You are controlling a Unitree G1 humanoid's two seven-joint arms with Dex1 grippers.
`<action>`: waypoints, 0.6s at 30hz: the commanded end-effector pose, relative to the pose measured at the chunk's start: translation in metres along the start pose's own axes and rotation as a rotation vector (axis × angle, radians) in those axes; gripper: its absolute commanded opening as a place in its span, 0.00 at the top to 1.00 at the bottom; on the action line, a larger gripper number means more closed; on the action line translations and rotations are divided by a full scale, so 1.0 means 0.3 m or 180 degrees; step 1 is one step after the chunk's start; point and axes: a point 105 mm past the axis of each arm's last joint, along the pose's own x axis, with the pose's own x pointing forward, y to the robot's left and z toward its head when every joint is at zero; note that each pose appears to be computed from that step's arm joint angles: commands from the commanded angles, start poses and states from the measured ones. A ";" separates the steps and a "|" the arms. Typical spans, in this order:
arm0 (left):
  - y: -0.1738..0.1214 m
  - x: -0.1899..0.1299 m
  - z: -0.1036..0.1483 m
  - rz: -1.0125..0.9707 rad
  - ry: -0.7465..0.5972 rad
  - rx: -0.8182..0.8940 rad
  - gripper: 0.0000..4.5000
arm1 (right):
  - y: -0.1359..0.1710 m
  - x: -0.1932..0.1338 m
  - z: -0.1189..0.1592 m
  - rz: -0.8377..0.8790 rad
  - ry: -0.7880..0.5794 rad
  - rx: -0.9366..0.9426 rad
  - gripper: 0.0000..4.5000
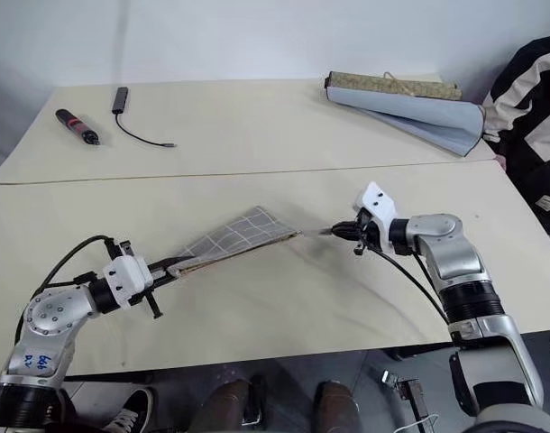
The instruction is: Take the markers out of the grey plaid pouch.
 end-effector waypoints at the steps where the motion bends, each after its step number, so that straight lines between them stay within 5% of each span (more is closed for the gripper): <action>1: 0.028 0.001 0.048 0.0097 -0.0160 -0.0053 1.00 | -0.016 -0.033 0.135 -0.0061 -0.0561 0.0084 0.64; 5: 0.020 0.013 0.057 0.0028 -0.0166 -0.0034 1.00 | -0.014 -0.073 0.269 -0.0027 -0.1045 -0.0041 0.34; 12: 0.044 0.045 0.098 0.0134 -0.0336 -0.0114 1.00 | 0.187 -0.040 0.411 0.0725 -0.1389 -0.0273 0.34; 15: 0.047 0.054 0.108 0.0116 -0.0351 -0.0064 1.00 | 0.253 -0.021 0.390 0.0958 -0.1215 -0.0372 0.47; 18: 0.043 0.067 0.121 0.0087 -0.0392 -0.0043 1.00 | 0.272 0.018 0.345 0.0914 -0.0939 -0.0635 0.69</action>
